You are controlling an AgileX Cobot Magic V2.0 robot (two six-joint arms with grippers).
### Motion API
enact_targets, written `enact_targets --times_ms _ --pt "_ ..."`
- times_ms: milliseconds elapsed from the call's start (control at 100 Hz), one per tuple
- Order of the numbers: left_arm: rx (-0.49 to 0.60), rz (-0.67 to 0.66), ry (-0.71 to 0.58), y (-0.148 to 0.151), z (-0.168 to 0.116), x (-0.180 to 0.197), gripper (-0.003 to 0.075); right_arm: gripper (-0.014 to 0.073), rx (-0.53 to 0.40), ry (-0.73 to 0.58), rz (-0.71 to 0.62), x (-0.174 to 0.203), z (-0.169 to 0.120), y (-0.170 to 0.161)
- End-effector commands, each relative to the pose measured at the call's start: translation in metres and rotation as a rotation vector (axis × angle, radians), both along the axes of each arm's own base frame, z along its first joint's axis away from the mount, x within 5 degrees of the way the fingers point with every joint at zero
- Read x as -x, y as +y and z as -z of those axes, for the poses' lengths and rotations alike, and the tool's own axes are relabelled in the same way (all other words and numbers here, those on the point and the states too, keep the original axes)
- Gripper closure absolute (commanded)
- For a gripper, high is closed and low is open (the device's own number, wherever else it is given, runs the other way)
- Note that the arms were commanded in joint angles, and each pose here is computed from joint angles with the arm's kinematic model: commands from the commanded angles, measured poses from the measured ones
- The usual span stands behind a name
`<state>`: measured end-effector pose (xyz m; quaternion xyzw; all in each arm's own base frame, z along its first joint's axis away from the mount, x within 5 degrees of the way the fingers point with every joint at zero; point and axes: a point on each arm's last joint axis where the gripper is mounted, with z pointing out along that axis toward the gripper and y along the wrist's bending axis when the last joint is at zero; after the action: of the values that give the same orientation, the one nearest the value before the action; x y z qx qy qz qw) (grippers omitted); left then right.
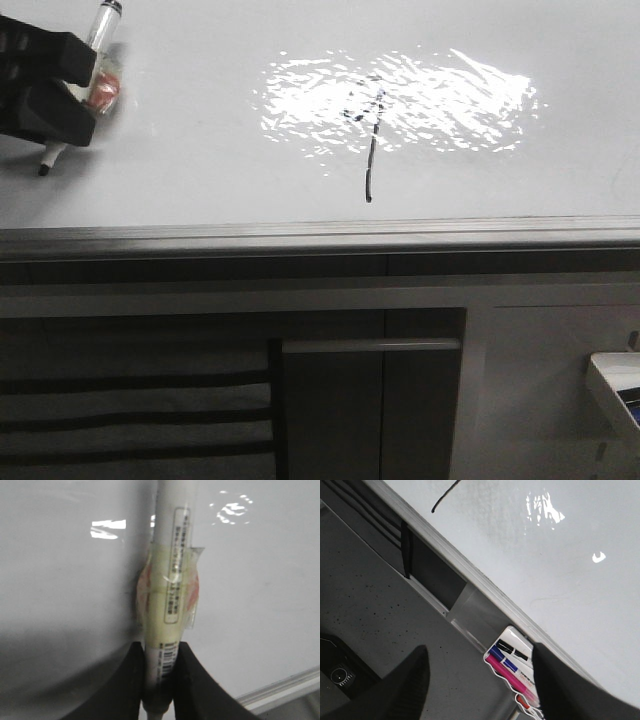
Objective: Write number 9 on whiteboard
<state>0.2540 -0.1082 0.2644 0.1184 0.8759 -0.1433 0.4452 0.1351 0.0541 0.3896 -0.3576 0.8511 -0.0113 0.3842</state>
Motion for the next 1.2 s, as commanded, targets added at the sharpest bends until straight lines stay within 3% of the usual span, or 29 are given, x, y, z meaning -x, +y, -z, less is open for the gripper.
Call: enact_targets --times_ms 0,460,550,720,830,970,1070,1190 --pt "0.071 -0.074 -0.087 0.007 -0.015 -0.009 0.0741 0.0201 -0.029 -0.09 0.009 -0.001 -0.013 -0.001" --pt "0.068 -0.094 -0.067 0.011 -0.012 -0.011 0.0727 0.0201 -0.037 -0.111 0.008 -0.003 -0.014 -0.001" --pt "0.066 -0.092 -0.065 0.011 -0.012 -0.011 0.065 0.0201 -0.041 -0.121 0.008 -0.003 -0.015 0.0" --pt "0.064 -0.091 -0.065 0.011 -0.012 -0.011 0.0421 0.0201 -0.06 -0.129 0.018 -0.004 -0.016 0.0" --pt "0.073 -0.084 -0.083 0.013 -0.021 -0.005 0.038 0.0201 -0.069 -0.109 0.046 -0.001 -0.016 -0.002" --pt "0.061 -0.039 -0.119 0.018 -0.044 0.017 0.0385 0.0201 -0.157 -0.116 0.19 0.014 -0.022 -0.014" --pt "0.014 0.008 -0.154 0.026 -0.062 0.041 0.0385 0.0201 -0.288 -0.121 0.292 0.032 -0.027 -0.022" --pt "-0.029 0.049 -0.187 0.037 -0.081 0.076 0.0385 0.0201 -0.379 -0.171 0.32 0.053 -0.018 -0.03"
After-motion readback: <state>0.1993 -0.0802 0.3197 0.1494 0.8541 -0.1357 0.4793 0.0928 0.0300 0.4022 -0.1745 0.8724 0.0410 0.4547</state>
